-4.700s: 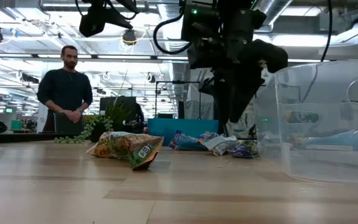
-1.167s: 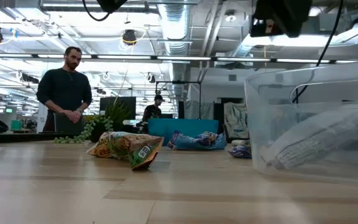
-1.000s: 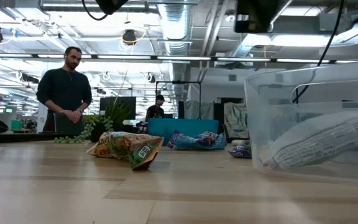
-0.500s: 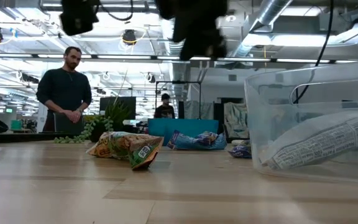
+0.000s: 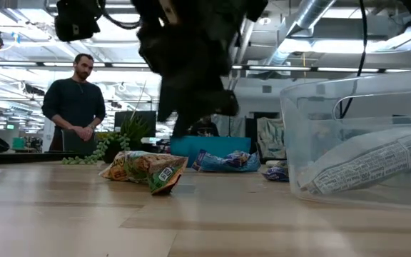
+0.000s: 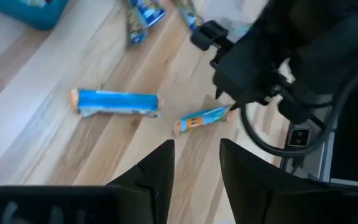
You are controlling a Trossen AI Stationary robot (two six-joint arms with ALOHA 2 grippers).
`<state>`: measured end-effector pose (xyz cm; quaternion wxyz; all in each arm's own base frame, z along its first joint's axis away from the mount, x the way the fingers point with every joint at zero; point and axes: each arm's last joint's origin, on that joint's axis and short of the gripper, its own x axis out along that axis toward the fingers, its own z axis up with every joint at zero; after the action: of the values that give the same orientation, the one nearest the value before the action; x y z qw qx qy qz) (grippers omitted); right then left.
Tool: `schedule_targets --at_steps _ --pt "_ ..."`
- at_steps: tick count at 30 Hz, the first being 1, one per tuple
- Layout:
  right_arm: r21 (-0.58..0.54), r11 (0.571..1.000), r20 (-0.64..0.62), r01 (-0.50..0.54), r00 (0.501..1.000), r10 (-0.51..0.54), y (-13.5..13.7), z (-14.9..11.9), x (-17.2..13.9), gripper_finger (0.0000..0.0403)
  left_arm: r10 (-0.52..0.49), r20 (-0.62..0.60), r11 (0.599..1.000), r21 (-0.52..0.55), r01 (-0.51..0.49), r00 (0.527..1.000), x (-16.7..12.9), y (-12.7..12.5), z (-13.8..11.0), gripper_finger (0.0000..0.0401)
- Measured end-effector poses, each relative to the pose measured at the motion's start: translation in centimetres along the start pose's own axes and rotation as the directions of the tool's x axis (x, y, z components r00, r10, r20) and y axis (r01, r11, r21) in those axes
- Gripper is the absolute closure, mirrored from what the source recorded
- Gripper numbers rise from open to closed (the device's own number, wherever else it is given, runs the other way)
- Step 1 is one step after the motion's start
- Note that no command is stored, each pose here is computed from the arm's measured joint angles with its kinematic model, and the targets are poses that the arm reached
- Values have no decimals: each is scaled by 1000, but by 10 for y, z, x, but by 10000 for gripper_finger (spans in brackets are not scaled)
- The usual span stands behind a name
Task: Pick and place Granola Bars by type
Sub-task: Put the yellow granola bar into the right transparent bin
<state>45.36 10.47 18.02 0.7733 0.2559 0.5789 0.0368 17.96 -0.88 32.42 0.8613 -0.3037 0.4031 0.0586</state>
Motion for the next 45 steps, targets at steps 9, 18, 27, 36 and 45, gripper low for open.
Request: schedule_targets --at_steps 9,18,27,36,45 --pt "-250 967 124 53 992 -23 35 -15 -77 288 -41 -106 961 269 68 994 14 -13 -8 282" --pt "-315 934 117 169 983 -138 51 -51 -124 291 118 -243 852 523 28 963 99 -30 -12 282" --pt "-206 974 276 99 960 -39 15 -121 -185 291 86 -242 812 579 73 966 167 -46 -20 261" --pt "-139 989 346 46 938 5 -27 -187 -212 291 113 -218 774 631 52 969 204 -46 -27 213" --pt "-160 987 332 33 943 22 -43 -213 -212 291 209 -272 752 659 23 939 238 -32 -41 198"
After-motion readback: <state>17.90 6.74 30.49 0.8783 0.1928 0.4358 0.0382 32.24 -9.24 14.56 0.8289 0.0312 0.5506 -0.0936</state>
